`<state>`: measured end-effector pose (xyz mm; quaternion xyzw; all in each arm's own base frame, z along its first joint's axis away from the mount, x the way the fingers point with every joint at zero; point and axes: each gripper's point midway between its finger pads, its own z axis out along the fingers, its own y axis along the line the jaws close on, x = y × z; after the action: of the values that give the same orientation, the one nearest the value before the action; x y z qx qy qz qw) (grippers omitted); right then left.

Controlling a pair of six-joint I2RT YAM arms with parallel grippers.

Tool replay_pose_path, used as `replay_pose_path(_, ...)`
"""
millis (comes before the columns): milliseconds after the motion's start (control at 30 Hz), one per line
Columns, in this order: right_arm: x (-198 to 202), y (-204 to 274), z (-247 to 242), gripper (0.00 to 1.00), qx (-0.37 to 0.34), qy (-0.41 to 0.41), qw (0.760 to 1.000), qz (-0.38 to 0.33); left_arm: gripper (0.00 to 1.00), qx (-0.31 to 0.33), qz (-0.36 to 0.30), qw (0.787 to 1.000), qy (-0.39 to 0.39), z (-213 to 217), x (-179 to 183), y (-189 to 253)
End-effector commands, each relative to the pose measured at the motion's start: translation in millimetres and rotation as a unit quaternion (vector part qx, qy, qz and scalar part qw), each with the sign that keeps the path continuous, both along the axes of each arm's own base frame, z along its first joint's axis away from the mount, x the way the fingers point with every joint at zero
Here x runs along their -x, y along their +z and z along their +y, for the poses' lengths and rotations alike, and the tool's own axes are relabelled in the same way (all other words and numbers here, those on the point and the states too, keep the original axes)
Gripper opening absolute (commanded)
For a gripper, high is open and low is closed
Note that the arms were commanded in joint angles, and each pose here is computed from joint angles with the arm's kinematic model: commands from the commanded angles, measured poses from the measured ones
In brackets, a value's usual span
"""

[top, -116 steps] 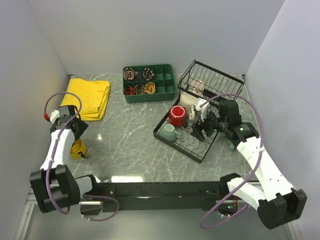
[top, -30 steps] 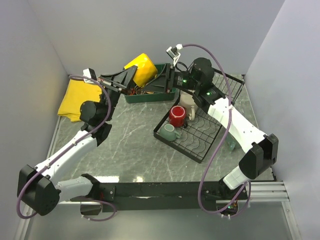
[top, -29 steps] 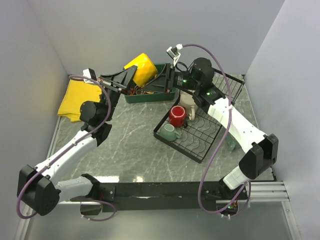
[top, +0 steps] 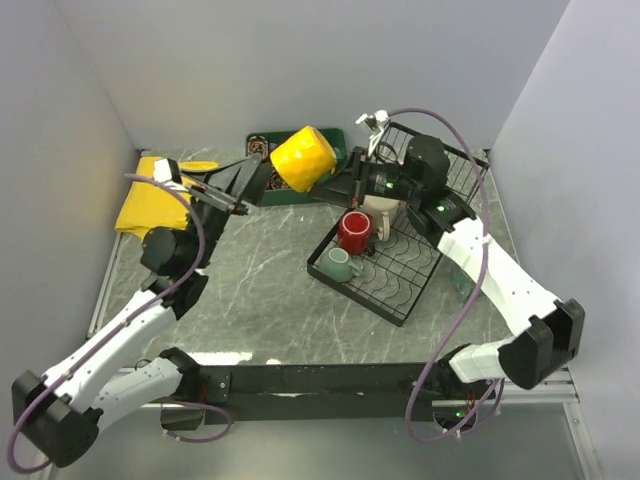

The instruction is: Load the cups into the dish rack

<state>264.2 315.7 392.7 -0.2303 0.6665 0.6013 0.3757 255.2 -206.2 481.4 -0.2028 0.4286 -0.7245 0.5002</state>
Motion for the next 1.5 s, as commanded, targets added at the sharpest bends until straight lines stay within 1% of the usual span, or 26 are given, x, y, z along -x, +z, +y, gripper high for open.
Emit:
replay_pose_path(0, -6.0, 21.8, -31.7, 0.00, 0.022, -0.075, 0.988, -0.136, 0.90, -0.071, 0.001, 0.997, 0.037, 12.0, 14.5, -10.0)
replay_pose_path(67, -2.7, 17.2, -42.5, 0.00, 0.044, -0.096, 0.982, -0.158, 0.92, -0.111, 0.015, 0.992, 0.055, 19.2, 20.5, -25.3)
replay_pose_path(100, -4.5, 1.5, -47.8, 0.00, 0.069, -0.111, 0.980, -0.151, 0.93, -0.128, 0.023, 0.990, 0.062, 21.8, 21.7, -32.7)
replay_pose_path(133, -2.8, 1.1, -57.3, 0.00, 0.086, -0.125, 0.970, -0.188, 0.95, -0.132, 0.022, 0.988, 0.077, 31.3, 28.1, -32.8)
replay_pose_path(167, -2.5, -5.0, -62.7, 0.00, 0.100, -0.135, 0.966, -0.198, 0.99, -0.152, 0.021, 0.984, 0.091, 35.8, 29.9, -37.7)
replay_pose_path(200, -2.5, -25.3, -70.3, 0.00, 0.136, -0.138, 0.958, -0.211, 0.99, -0.176, 0.040, 0.979, 0.098, 38.3, 29.0, -52.0)
replay_pose_path(233, -2.6, -27.6, -81.9, 0.00, 0.155, -0.164, 0.947, -0.227, 1.00, -0.182, 0.037, 0.977, 0.107, 45.8, 36.3, -52.9)
replay_pose_path(267, -2.8, -35.1, -88.0, 0.00, 0.169, -0.172, 0.943, -0.229, 0.97, -0.193, 0.043, 0.972, 0.123, 51.7, 35.9, -59.1)
replay_pose_path(300, -3.4, -57.7, -97.0, 0.00, 0.204, -0.172, 0.935, -0.234, 0.96, -0.205, 0.049, 0.969, 0.127, 54.8, 37.9, -66.6)
replay_pose_path(333, -2.4, -58.9, -108.9, 0.00, 0.217, -0.193, 0.924, -0.247, 0.96, -0.207, 0.049, 0.968, 0.132, 60.0, 43.1, -70.3)
replay_pose_path(367, -1.7, -66.9, -115.6, 0.00, 0.230, -0.198, 0.920, -0.249, 0.96, -0.215, 0.051, 0.965, 0.139, 63.5, 44.4, -74.3)
replay_pose_path(400, -1.2, -84.7, -123.7, 0.00, 0.252, -0.198, 0.915, -0.245, 0.96, -0.221, 0.053, 0.963, 0.142, 65.6, 46.1, -78.1)
replay_pose_path(467, 0.4, -90.3, -141.4, 0.00, 0.270, -0.219, 0.902, -0.257, 0.96, -0.242, 0.070, 0.957, 0.144, 70.0, 49.8, -94.4)
replay_pose_path(500, 0.8, -106.7, -149.6, 0.00, 0.295, -0.218, 0.894, -0.260, 0.96, -0.247, 0.075, 0.955, 0.146, 71.8, 50.8, -99.4)
replay_pose_path(533, 3.7, -109.4, -156.8, 0.00, 0.302, -0.225, 0.888, -0.265, 0.96, -0.255, 0.080, 0.952, 0.147, 75.0, 54.6, -106.3)
replay_pose_path(567, 3.7, -116.1, -164.0, 0.00, 0.314, -0.232, 0.882, -0.264, 0.96, -0.259, 0.085, 0.951, 0.148, 76.9, 55.8, -111.2)
replay_pose_path(600, 5.2, -135.7, -170.6, 0.00, 0.339, -0.228, 0.875, -0.259, 0.96, -0.259, 0.088, 0.949, 0.153, 80.3, 57.0, -113.6)
replay_pose_path(633, 9.1, -139.1, -175.2, 0.00, 0.344, -0.232, 0.870, -0.265, 0.96, -0.264, 0.095, 0.947, 0.157, 84.4, 60.1, -120.9)
replay_pose_path(667, 9.8, -158.2, -183.3, 0.00, 0.364, -0.236, 0.864, -0.254, 0.96, -0.262, 0.099, 0.947, 0.159, 87.0, 61.9, -123.6)
replay_pose_path(700, 11.7, -161.5, -187.1, 0.00, 0.368, -0.239, 0.860, -0.261, 0.96, -0.260, 0.103, 0.946, 0.165, 90.6, 62.6, -126.3)
replay_pose_path(767, 13.5, -180.3, -193.8, 0.00, 0.385, -0.240, 0.854, -0.254, 0.96, -0.255, 0.111, 0.945, 0.170, 96.5, 66.7, -134.5)
replay_pose_path(867, 13.7, -192.5, -200.5, 0.00, 0.395, -0.249, 0.848, -0.251, 0.96, -0.247, 0.118, 0.946, 0.175, 102.5, 70.9, -142.1)
replay_pose_path(1033, 2.0, -210.9, -210.4, 0.00, 0.419, -0.270, 0.831, -0.245, 0.96, -0.239, 0.125, 0.946, 0.181, 108.7, 74.6, -148.9)
replay_pose_path(1100, -3.1, -222.2, -211.6, 0.00, 0.431, -0.268, 0.828, -0.237, 0.96, -0.239, 0.128, 0.945, 0.183, 110.0, 74.6, -150.6)
replay_pose_path(1467, -17.7, -251.4, -212.5, 0.00, 0.466, -0.246, 0.821, -0.221, 0.96, -0.239, 0.137, 0.942, 0.194, 117.0, 77.1, -158.4)
